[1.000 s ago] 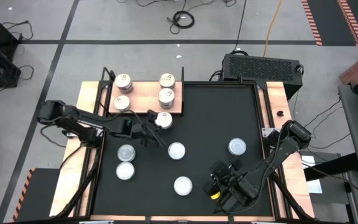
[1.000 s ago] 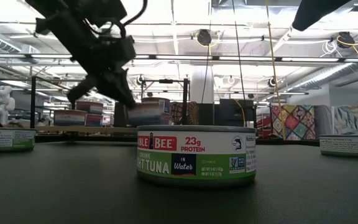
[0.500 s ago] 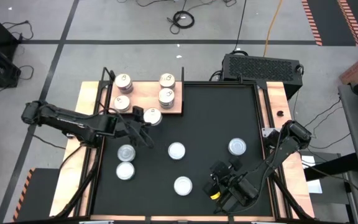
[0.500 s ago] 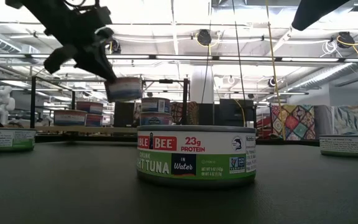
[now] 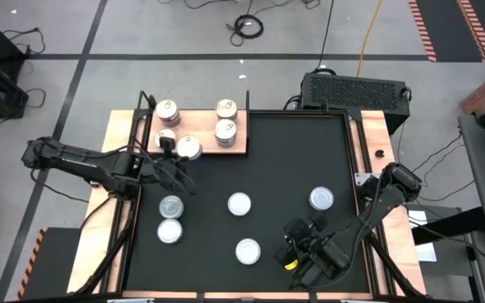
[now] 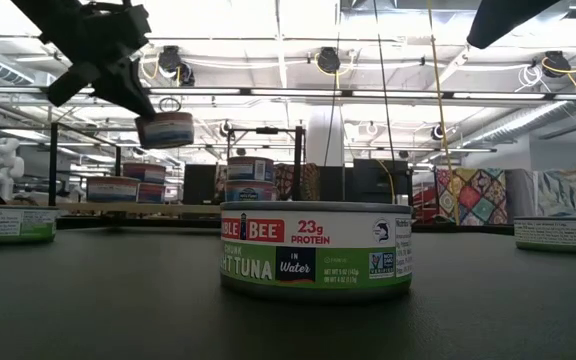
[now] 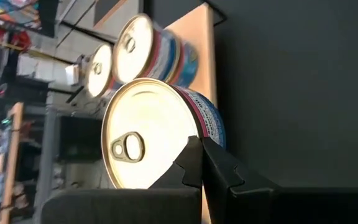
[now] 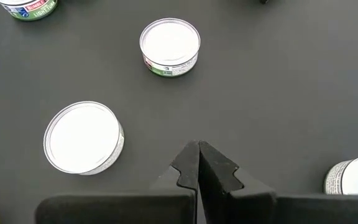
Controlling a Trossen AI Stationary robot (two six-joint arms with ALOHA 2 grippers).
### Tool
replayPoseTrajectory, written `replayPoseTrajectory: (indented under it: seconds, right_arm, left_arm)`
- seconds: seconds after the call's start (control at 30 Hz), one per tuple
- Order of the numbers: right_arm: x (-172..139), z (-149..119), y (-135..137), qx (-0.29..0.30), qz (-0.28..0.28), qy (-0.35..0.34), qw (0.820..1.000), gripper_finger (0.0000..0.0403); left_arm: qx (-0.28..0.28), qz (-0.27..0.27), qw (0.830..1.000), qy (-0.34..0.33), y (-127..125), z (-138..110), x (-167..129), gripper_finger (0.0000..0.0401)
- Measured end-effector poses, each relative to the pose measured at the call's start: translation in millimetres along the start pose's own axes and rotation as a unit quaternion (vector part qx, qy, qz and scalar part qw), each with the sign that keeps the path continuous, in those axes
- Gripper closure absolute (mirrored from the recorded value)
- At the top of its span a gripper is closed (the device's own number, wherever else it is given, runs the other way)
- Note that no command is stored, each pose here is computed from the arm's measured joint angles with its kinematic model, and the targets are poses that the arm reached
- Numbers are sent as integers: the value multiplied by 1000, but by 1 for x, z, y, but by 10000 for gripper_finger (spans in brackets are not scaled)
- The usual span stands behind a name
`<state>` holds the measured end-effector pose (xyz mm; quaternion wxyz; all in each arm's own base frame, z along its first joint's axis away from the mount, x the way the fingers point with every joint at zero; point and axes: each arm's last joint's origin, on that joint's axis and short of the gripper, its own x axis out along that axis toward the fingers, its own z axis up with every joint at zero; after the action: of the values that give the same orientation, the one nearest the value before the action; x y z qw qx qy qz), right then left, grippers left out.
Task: Stack canned seafood by type on shelf
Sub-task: Stack the blue-pink tuna can on top of the other blue-pink tuna cans on the shelf
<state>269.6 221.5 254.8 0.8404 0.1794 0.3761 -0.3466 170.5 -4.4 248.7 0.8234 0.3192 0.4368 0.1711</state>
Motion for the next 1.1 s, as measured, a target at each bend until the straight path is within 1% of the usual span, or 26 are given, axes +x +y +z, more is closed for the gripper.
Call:
replayPoseTrajectory:
  seconds: [0.17, 0.3, 0.57, 0.63, 0.77, 1.0, 1.1]
  right_arm:
    - [1, 1, 0, 2, 1, 0, 1000, 403]
    - [1, 1, 0, 2, 2, 0, 1000, 403]
    - [1, 1, 1, 3, 2, 0, 1000, 403]
    - [1, 1, 1, 2, 2, 0, 1000, 403]
    - [1, 1, 1, 3, 3, 0, 1000, 403]
    - [1, 1, 1, -1, 3, 0, 1000, 403]
    - [1, 1, 1, -1, 3, 0, 1000, 403]
  left_arm:
    - [-2, 30, 999, 20, 5, -6, -2, 401]
    - [-15, 47, 997, 57, 11, -14, 1, 401]
    - [-29, 47, 988, 144, 22, -34, 9, 401]
    - [-28, 42, 986, 157, 26, -38, 11, 401]
    - [-45, 34, 982, 179, 35, -47, 14, 401]
    - [-83, 2, 978, 189, 50, -62, 17, 401]
    - [-88, -6, 976, 197, 55, -68, 19, 401]
